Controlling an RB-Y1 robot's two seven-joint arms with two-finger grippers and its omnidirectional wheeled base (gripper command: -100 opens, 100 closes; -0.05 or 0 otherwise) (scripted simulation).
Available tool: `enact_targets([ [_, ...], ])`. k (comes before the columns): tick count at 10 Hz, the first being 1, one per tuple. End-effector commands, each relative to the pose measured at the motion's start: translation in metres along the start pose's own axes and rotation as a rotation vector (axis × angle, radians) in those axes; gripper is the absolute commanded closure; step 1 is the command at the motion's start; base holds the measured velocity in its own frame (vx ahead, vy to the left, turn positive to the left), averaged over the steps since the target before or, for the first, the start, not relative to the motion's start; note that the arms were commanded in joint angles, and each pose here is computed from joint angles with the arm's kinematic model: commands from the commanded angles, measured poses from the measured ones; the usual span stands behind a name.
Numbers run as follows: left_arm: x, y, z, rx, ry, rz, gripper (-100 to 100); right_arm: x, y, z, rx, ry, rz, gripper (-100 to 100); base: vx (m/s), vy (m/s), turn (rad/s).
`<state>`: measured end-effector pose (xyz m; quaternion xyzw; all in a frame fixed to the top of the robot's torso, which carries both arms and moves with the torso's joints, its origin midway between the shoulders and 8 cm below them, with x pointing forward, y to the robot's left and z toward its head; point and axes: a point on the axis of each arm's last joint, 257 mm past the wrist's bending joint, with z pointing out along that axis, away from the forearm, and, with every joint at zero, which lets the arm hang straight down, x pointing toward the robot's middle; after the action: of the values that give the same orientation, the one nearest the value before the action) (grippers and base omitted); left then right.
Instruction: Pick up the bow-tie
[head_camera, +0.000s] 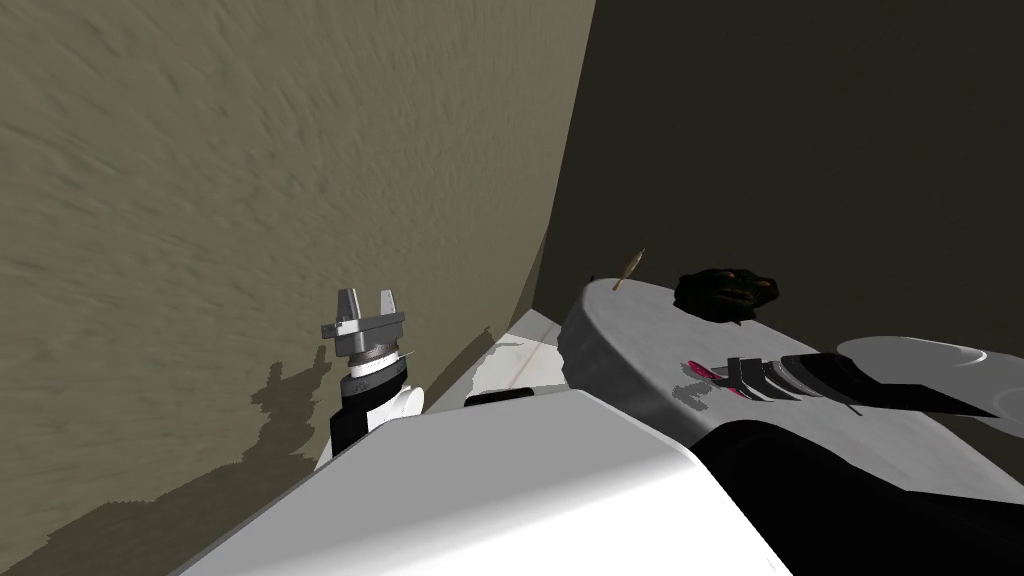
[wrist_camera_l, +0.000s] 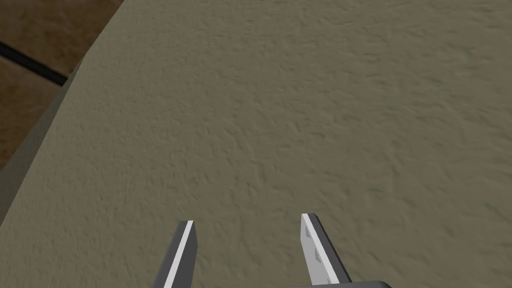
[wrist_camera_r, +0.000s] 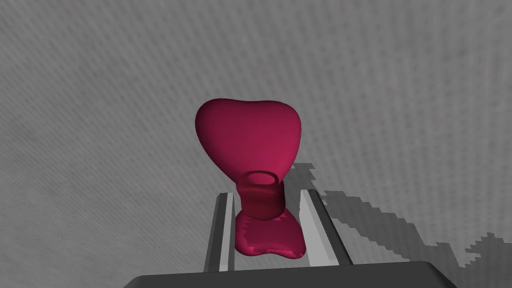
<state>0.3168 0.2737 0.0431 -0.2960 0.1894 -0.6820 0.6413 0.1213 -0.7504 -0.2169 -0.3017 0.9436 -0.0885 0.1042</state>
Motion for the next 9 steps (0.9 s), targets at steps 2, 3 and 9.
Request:
enact_targets([
  [2,0.000,0.000,0.000,0.000,0.000,0.000,0,0.000,0.000,0.000,0.001,0.000,-0.001,100,0.000,0.000,0.000],
  [3,0.000,0.000,0.000,0.000,0.000,0.000,0,0.000,0.000,0.000,0.001,0.000,0.000,100,0.000,0.000,0.000],
  [9,0.000,0.000,0.000,0.000,0.000,0.000,0,-0.013,-0.009,-0.012,-0.006,0.004,-0.015,0,-0.009,0.009,-0.035],
])
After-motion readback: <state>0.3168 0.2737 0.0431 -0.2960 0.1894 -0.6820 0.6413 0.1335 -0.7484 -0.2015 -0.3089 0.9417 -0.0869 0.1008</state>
